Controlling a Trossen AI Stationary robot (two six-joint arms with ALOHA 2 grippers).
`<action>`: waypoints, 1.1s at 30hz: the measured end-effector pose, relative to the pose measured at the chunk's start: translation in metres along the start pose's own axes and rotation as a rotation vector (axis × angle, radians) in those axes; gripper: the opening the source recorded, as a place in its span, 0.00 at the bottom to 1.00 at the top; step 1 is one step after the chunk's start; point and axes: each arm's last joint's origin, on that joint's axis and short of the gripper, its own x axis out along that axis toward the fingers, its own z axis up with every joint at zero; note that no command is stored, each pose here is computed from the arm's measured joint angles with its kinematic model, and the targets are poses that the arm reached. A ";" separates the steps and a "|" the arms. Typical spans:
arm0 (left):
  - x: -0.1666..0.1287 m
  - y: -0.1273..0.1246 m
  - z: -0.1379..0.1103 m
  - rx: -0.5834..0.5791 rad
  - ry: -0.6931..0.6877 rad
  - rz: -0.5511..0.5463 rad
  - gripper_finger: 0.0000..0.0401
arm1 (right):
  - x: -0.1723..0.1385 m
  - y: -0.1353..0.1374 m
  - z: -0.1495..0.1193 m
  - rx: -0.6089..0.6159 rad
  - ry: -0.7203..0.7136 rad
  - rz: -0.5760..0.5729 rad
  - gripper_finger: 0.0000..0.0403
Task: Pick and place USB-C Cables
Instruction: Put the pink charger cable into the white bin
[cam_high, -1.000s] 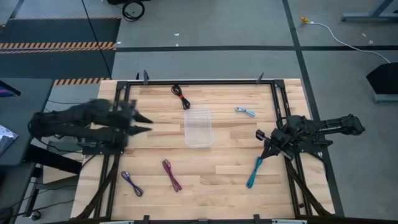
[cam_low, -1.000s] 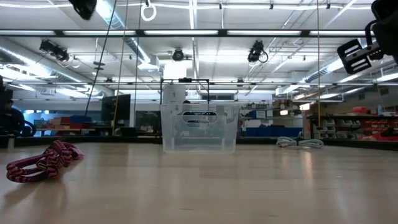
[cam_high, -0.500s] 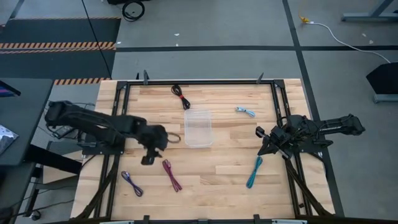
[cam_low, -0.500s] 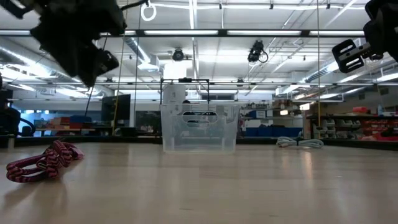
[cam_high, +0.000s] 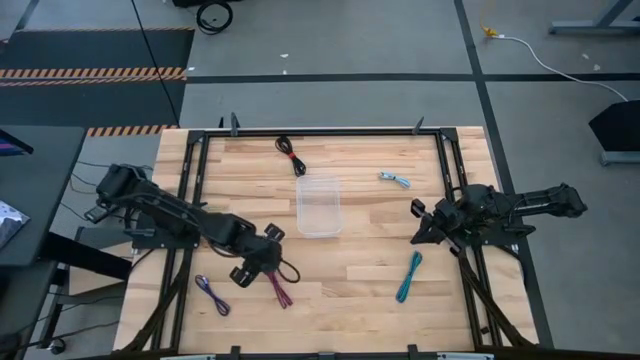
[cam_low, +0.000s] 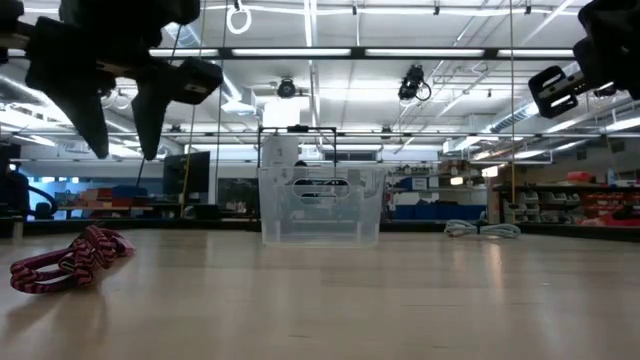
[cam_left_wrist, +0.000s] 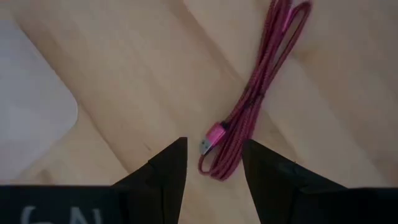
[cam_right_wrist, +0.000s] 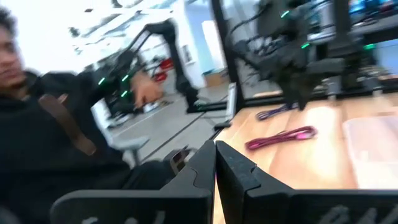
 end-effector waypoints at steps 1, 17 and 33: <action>0.004 0.001 0.001 0.011 0.036 0.006 0.41 | 0.000 0.000 0.001 -0.003 -0.013 -0.010 0.04; 0.042 -0.013 0.007 0.171 0.151 -0.063 0.41 | 0.000 -0.001 -0.004 0.014 0.039 0.009 0.11; 0.069 -0.017 0.013 0.196 0.199 -0.007 0.30 | 0.000 -0.001 -0.005 0.001 0.055 -0.001 0.14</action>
